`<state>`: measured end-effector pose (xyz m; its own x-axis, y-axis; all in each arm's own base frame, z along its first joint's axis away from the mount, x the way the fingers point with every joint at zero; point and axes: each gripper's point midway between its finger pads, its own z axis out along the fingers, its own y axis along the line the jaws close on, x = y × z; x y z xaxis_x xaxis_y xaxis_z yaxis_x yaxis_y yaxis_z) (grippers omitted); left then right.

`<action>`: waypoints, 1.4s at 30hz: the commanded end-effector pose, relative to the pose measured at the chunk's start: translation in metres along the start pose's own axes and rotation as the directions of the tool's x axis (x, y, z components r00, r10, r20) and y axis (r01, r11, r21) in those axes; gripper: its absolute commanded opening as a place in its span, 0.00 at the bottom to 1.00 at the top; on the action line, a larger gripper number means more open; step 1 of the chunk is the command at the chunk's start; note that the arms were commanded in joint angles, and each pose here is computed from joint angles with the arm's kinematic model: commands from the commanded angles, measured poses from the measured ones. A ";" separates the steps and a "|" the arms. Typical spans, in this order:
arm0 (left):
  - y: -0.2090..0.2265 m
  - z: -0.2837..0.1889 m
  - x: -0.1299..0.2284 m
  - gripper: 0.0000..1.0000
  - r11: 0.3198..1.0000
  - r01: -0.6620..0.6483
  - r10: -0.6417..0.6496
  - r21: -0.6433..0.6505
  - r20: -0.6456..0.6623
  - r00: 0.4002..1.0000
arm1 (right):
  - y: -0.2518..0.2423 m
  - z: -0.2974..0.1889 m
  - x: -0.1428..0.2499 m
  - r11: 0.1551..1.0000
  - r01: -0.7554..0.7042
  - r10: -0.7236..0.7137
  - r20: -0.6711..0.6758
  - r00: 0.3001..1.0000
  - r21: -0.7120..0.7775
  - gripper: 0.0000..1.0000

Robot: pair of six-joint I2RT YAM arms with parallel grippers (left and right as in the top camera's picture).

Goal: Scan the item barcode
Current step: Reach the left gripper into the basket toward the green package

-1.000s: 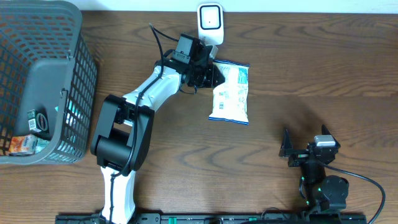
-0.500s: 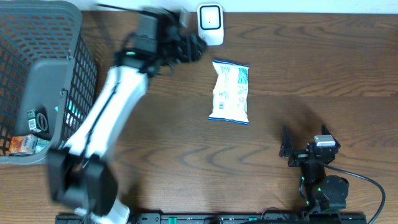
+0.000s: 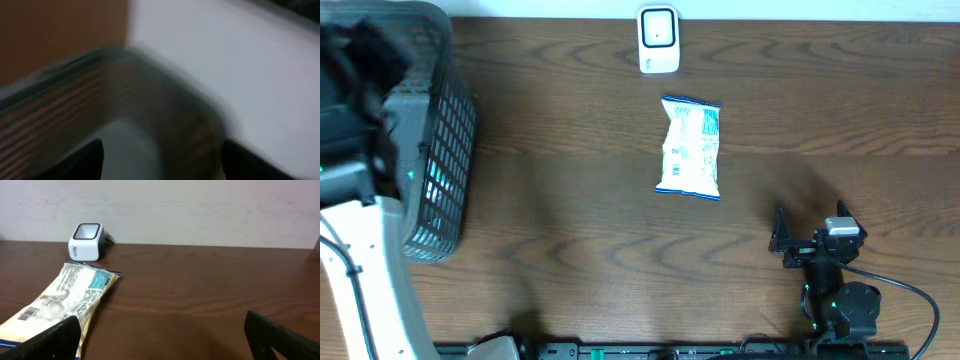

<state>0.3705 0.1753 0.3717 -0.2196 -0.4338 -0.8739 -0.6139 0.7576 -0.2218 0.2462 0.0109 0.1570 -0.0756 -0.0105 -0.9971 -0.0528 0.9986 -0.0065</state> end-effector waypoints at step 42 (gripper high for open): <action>0.202 0.055 0.322 0.57 0.573 -0.093 -0.554 -0.815 -0.468 0.688 | -0.001 0.000 0.001 1.000 0.007 -0.007 -0.003 1.000 0.006 0.99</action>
<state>0.2300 0.2191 0.0330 -0.1611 -0.9445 -0.2863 -0.9599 0.0825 0.2678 0.2462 0.0108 0.1570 -0.0755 -0.0109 -0.9971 -0.0525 0.9986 -0.0069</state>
